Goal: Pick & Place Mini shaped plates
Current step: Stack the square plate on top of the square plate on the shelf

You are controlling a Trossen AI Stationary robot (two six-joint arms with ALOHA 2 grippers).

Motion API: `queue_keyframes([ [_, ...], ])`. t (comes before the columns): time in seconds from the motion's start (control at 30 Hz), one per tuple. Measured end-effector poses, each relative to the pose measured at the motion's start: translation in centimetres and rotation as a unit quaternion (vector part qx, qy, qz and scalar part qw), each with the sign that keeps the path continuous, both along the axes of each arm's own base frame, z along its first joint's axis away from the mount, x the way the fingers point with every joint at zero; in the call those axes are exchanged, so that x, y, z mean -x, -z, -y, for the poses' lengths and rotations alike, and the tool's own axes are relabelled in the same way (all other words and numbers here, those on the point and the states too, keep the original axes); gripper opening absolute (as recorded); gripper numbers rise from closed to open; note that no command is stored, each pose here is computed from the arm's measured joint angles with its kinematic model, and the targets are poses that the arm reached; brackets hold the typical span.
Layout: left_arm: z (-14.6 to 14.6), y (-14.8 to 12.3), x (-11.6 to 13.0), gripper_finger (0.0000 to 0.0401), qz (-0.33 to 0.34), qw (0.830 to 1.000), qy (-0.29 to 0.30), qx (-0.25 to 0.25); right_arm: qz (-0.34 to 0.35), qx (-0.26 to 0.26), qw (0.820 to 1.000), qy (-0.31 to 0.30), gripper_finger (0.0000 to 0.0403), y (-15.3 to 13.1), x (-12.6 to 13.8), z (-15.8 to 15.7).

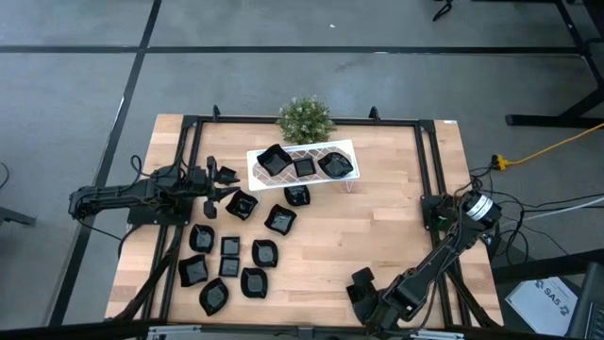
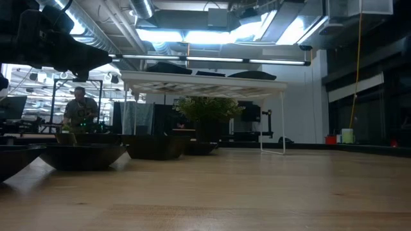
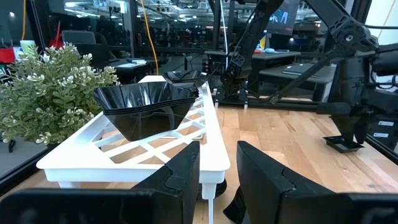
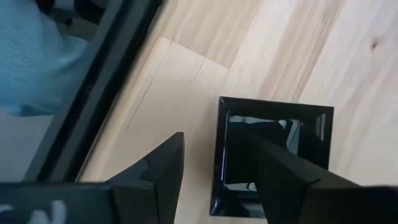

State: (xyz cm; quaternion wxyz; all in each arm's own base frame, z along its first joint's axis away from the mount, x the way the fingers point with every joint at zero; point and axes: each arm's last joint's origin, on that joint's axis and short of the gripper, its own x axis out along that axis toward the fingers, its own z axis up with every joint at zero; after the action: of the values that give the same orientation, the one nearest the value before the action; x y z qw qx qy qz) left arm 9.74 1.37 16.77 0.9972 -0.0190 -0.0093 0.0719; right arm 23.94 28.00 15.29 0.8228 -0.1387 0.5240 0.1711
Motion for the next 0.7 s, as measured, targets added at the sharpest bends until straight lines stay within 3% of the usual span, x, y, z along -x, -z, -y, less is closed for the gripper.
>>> queue_keyframes([
  [0.17,0.00,0.00,0.00,0.0100,0.000,1.000,0.000,0.000,-0.005,0.006,1.000,0.001,0.0155,0.54,-0.03,-0.05],
  [0.53,0.00,0.01,0.00,0.0100,0.000,1.000,0.000,0.000,0.012,0.023,1.000,0.008,0.0016,0.52,-0.11,0.07],
  [0.7,0.00,0.01,0.00,0.0100,0.000,1.000,0.000,0.000,0.027,0.036,0.999,0.030,0.0014,0.47,-0.17,0.23],
])
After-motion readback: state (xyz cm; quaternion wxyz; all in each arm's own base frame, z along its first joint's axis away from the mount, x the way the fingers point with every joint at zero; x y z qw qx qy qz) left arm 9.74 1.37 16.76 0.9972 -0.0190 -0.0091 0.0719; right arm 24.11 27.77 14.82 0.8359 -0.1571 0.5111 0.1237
